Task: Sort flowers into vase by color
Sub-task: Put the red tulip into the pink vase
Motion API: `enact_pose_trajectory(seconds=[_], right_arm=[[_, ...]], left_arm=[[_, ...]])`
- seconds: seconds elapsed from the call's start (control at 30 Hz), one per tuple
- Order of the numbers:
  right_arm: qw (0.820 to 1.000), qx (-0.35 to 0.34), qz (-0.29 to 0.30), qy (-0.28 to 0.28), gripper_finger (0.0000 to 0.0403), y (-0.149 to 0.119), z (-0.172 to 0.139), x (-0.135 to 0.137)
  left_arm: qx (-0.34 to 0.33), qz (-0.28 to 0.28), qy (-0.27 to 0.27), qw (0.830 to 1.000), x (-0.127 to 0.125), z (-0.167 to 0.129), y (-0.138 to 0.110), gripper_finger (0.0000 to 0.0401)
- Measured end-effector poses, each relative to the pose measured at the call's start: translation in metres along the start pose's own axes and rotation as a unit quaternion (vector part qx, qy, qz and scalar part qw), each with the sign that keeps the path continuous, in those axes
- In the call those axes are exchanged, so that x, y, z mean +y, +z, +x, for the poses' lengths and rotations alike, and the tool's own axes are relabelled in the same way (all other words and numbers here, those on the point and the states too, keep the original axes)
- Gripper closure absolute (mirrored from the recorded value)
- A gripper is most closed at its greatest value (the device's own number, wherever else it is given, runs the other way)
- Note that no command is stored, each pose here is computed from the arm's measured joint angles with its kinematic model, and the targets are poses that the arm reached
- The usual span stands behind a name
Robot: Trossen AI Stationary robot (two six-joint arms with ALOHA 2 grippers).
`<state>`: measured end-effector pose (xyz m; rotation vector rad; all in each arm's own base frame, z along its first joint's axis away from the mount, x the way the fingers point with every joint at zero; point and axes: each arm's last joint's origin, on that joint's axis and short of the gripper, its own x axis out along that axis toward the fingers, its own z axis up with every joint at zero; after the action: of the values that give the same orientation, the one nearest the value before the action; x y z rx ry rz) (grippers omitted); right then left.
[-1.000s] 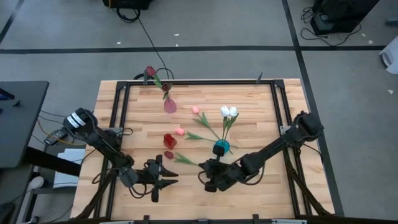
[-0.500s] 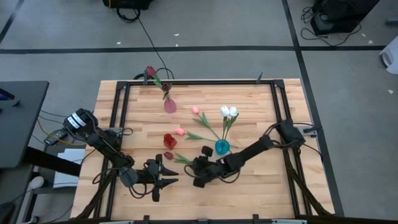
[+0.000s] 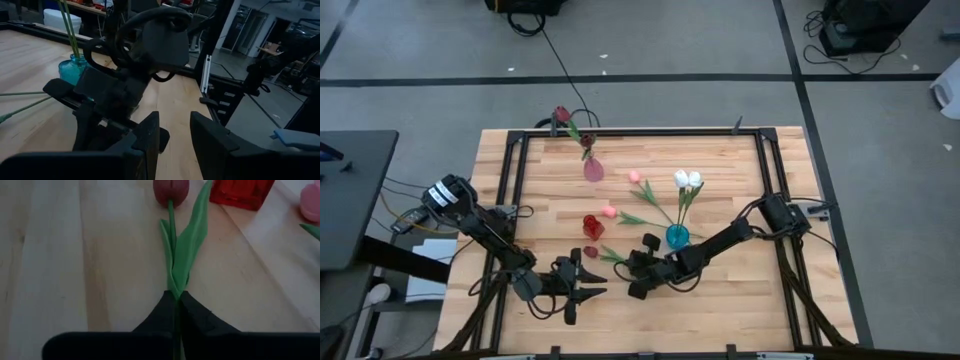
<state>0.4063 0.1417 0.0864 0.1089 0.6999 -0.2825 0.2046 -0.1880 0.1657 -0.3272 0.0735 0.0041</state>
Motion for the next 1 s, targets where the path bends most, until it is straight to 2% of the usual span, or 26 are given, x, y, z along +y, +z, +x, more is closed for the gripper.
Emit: enact_pose_trajectory(seconds=[0.13,0.23,0.47,0.63,0.73,0.83,1.0], right_arm=[[1.0,-0.003,-0.008,-0.011,0.0384,0.002,-0.009,0.003],[0.999,-0.013,-0.035,-0.034,0.0389,0.009,-0.03,0.006],[0.99,-0.106,-0.06,-0.065,0.0389,0.055,-0.106,0.014],[0.98,-0.174,-0.064,-0.071,0.0389,0.076,-0.154,0.019],[0.975,-0.212,-0.058,-0.044,0.0389,0.076,-0.164,0.024],[0.961,-0.274,-0.042,0.004,0.0389,0.068,-0.167,0.029],[0.915,-0.382,-0.012,0.125,0.0389,0.047,-0.17,0.022]], left_arm=[[0.0,-0.001,-0.001,1.0,0.0,0.0,0.0,0.0286],[0.0,-0.004,-0.01,1.0,-0.001,-0.001,0.0,0.0286],[0.017,-0.029,-0.052,0.998,-0.004,-0.001,0.0,0.0286],[0.009,-0.033,-0.028,0.999,-0.004,0.008,0.0,0.0286],[-0.007,-0.015,0.004,1.0,-0.007,0.028,0.0,0.0286],[-0.019,0.017,0.031,0.999,-0.009,0.052,0.001,0.0286],[-0.044,0.047,0.045,0.997,-0.015,0.085,0.013,0.0286]])
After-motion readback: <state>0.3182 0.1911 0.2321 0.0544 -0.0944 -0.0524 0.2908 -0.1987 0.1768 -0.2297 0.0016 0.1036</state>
